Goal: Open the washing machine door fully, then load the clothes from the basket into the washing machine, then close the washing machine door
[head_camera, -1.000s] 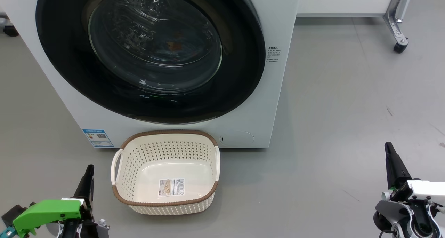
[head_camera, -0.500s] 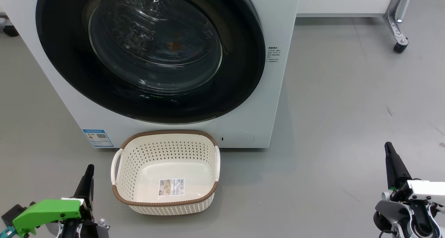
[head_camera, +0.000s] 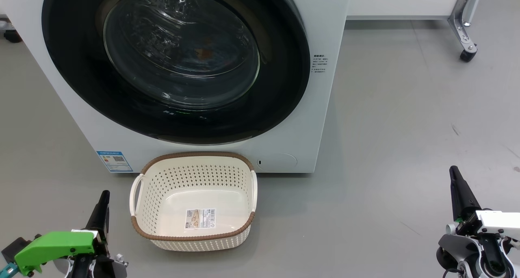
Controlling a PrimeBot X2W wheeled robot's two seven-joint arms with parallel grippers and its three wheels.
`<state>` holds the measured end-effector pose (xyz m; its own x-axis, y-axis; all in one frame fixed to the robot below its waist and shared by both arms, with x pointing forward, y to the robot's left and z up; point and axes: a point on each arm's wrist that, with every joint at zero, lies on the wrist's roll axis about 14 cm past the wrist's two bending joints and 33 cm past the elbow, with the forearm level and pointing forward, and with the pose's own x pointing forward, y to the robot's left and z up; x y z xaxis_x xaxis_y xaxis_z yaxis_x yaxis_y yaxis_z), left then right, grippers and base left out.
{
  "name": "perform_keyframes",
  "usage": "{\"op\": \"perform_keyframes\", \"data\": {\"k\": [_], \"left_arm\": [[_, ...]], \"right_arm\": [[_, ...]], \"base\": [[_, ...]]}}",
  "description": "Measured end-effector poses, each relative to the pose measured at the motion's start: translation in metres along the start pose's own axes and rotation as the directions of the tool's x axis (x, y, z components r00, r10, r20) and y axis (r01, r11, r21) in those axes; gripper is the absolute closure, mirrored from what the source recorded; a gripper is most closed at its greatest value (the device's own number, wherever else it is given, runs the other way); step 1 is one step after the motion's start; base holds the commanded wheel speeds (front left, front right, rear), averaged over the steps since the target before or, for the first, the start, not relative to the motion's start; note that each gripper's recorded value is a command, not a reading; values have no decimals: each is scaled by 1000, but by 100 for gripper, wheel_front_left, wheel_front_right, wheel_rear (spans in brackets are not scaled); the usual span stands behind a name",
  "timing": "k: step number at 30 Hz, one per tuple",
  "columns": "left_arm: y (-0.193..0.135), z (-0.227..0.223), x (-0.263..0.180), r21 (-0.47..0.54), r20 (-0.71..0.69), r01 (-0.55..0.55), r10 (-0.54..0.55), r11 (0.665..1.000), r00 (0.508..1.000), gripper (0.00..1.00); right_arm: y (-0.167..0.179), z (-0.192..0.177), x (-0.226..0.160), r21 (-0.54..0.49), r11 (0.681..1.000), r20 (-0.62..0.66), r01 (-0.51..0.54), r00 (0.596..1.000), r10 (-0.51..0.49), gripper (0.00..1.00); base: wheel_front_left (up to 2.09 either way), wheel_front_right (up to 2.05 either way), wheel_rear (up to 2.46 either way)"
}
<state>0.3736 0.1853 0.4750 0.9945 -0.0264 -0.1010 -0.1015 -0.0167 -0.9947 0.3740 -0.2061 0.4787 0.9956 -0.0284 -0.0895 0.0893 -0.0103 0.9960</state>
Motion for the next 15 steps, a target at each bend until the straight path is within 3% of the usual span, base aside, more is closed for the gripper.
{"op": "perform_keyframes", "data": {"k": [15], "left_arm": [[0,0,0,-1,1,1,-1,1000,1000,100]], "right_arm": [[0,0,0,0,1000,0,0,1000,0,100]], "base": [[0,0,0]]}}
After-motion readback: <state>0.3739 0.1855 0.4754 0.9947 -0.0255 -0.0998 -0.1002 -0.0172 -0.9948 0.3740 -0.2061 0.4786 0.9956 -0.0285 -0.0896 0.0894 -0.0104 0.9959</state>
